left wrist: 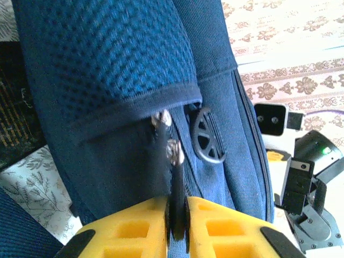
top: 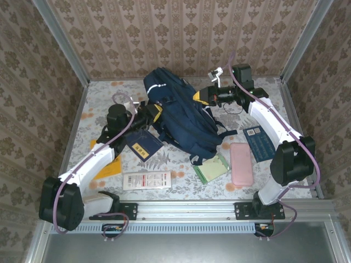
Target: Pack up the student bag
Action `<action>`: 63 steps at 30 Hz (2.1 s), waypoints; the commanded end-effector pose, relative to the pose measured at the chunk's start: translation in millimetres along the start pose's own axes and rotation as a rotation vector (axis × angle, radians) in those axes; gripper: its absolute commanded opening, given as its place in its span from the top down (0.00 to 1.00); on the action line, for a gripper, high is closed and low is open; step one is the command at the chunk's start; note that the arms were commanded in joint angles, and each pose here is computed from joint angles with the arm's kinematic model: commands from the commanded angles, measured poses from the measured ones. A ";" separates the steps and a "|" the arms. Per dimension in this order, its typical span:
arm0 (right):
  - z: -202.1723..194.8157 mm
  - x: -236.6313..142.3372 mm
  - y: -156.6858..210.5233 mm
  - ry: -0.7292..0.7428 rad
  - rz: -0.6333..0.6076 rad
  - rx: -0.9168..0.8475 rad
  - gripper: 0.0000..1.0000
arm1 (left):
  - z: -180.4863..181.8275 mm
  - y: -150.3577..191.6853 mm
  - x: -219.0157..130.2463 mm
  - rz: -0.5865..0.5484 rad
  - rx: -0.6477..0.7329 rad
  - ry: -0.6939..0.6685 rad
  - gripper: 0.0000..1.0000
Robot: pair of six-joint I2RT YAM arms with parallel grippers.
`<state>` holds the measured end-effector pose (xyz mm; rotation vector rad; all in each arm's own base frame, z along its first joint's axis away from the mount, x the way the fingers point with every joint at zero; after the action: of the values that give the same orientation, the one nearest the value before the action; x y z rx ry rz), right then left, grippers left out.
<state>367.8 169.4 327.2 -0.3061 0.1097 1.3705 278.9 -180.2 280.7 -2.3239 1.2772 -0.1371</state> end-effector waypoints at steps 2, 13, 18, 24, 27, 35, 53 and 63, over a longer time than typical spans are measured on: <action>33.4 -8.2 -3.5 -0.081 -0.010 -0.176 1.00 | -7.9 11.8 0.8 0.031 0.018 0.029 0.83; 27.2 -5.9 -5.9 -0.038 -0.020 -0.174 1.00 | -31.8 36.3 9.8 0.152 0.061 0.081 0.79; 27.1 -6.0 -6.4 -0.037 -0.021 -0.174 1.00 | -33.5 37.2 -8.0 0.172 0.116 0.010 0.70; 30.2 -10.7 -4.9 -0.033 -0.032 -0.182 1.00 | -15.1 12.7 -71.9 0.068 0.230 -0.346 0.28; 31.3 -11.3 -4.1 -0.034 -0.033 -0.186 1.00 | -14.9 -0.6 -86.7 0.045 0.273 -0.404 0.26; 33.0 -11.3 -1.3 -0.046 -0.018 -0.188 1.00 | -25.8 -21.5 -51.3 0.166 0.401 -0.289 0.37; 31.7 -7.2 0.8 -0.054 0.007 -0.193 1.00 | -24.5 -29.9 20.4 0.413 0.668 -0.230 0.34; 31.3 -5.7 -1.8 -0.062 0.011 -0.189 1.00 | -12.9 -29.1 33.7 0.450 0.705 -0.256 0.36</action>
<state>367.9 167.4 315.9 -0.3610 0.1395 1.3574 315.5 -197.3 296.3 -1.4357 1.3331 -0.0854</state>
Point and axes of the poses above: each hand's point on the last joint's axis, 136 mm out from that joint toward the fingers, its own x axis out along the fingers, its own z axis along the line the jaws close on, y = z × x, the point moved 7 cm from there along -x, back along the fingers, and after that the axes turned 15 degrees about x, right-handed, at the moved point
